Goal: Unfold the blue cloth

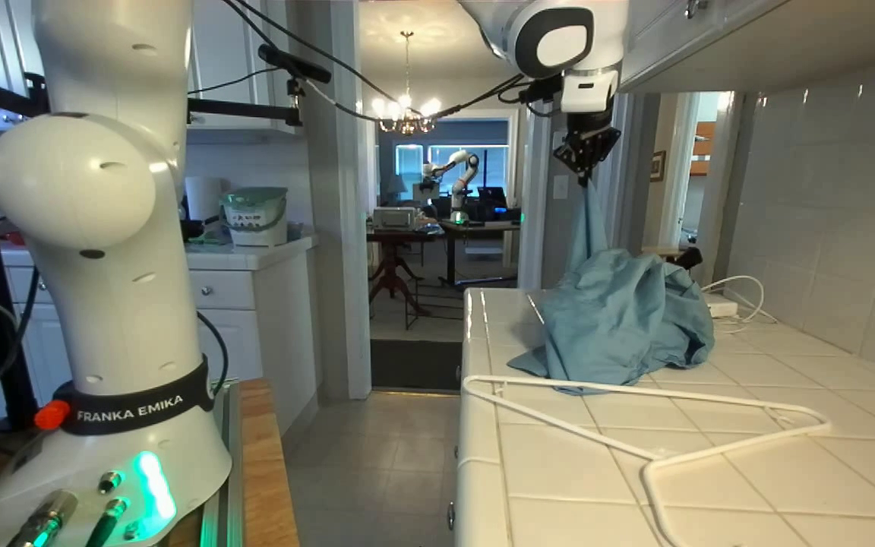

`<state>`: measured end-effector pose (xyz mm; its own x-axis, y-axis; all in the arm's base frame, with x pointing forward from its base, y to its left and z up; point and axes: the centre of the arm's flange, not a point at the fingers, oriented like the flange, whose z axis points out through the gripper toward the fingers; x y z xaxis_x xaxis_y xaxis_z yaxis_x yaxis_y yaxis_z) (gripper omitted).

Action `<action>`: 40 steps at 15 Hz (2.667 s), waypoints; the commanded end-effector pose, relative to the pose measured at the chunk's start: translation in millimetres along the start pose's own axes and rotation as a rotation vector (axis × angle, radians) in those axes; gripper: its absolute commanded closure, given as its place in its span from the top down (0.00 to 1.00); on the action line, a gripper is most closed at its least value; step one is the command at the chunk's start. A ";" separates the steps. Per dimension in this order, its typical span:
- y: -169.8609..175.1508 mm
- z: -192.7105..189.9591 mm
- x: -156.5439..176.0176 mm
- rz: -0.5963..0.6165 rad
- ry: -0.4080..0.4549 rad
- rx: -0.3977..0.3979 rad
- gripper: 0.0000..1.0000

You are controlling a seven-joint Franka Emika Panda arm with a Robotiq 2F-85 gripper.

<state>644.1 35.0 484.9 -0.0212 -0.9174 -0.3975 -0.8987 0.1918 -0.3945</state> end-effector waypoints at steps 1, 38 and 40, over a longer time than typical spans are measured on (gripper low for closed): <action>15.1 -17.3 -21.2 0.012 0.003 0.052 0.01; -26.6 184.9 -40.2 -0.243 0.217 0.274 0.01; -24.5 201.8 -34.7 -0.268 0.249 0.262 0.01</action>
<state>731.3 121.7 358.1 0.0716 -0.9918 -0.1058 -0.7597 0.0145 -0.6501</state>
